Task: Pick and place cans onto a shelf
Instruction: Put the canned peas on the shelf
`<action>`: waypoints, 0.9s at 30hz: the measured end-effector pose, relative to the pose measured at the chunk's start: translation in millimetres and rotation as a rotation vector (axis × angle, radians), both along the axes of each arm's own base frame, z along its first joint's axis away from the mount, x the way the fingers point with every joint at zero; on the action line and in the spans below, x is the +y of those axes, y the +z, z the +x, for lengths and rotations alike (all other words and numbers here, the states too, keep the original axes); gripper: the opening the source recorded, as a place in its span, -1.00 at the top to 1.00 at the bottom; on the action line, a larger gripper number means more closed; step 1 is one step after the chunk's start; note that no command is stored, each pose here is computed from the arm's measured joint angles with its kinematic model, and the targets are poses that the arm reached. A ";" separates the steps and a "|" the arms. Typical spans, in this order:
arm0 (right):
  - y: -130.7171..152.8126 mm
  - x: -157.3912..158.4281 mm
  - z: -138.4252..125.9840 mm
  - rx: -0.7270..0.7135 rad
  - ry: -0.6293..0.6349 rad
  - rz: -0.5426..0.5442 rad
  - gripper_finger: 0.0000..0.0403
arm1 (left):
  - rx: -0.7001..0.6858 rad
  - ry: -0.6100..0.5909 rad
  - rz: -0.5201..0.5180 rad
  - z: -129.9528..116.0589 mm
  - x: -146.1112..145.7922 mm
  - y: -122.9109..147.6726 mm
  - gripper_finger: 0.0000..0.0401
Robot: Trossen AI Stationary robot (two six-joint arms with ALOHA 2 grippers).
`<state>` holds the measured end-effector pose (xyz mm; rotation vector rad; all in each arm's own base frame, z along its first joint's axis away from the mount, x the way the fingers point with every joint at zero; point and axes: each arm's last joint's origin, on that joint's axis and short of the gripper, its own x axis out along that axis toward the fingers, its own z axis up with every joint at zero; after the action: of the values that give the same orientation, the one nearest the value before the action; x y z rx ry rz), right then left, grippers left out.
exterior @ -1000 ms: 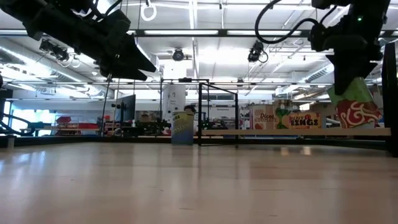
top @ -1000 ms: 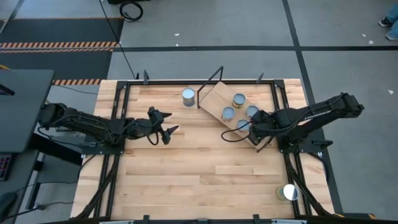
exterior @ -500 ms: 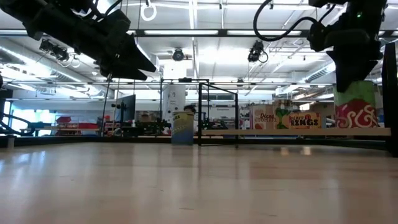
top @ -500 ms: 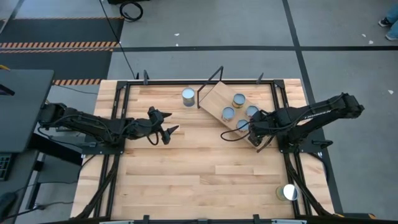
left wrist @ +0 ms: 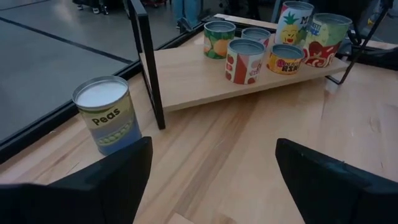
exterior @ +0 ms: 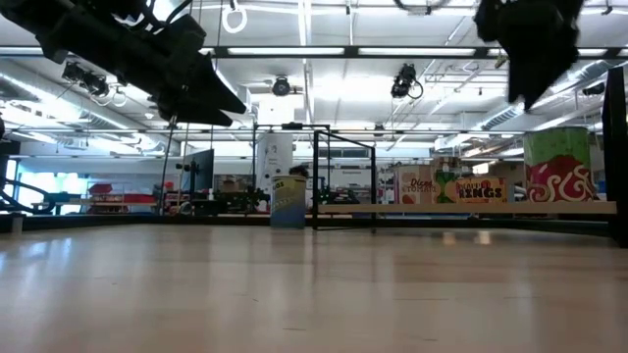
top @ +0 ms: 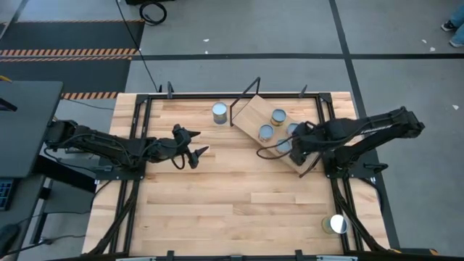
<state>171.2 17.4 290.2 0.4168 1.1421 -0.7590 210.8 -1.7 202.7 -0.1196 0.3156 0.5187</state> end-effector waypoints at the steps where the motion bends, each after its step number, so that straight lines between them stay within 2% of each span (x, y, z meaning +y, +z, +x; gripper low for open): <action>1: 7.5 -0.6 1.5 -0.026 0.012 -0.028 -0.73 | 0.003 -0.008 0.005 0.1 -0.3 0.0 -0.72; 6: 43.2 -2.5 22.1 -0.248 0.171 -0.189 -0.73 | 0.021 -0.037 0.033 0.3 -0.8 0.0 -0.72; 9: 61.7 -8.3 44.7 -0.415 0.278 -0.280 -0.73 | 0.016 -0.032 0.022 0.6 2.1 0.2 -0.72; 12: 75.9 -20.3 68.5 -0.520 0.366 -0.366 -0.73 | 0.013 -0.009 0.013 0.8 10.1 0.4 -0.72; 16: 89.3 -46.2 101.9 -0.494 0.414 -0.461 -0.73 | 0.023 -0.034 0.005 1.0 18.3 0.0 -0.72; 19: 98.0 -65.1 123.6 -0.465 0.433 -0.492 -0.73 | 0.029 -0.026 0.005 0.6 31.2 -0.1 -0.72; 23: 108.5 -83.8 137.9 -0.488 0.475 -0.488 -0.73 | -0.029 -0.032 0.048 -0.1 60.0 10.6 -0.72; 27: 104.8 -98.4 142.3 -0.455 0.463 -0.492 -0.73 | -0.056 -0.056 0.080 1.7 99.0 30.7 -0.72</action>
<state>313.5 -81.0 395.0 -0.0939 0.5598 -0.4765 212.5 97.3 233.4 -0.0474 0.2425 0.4711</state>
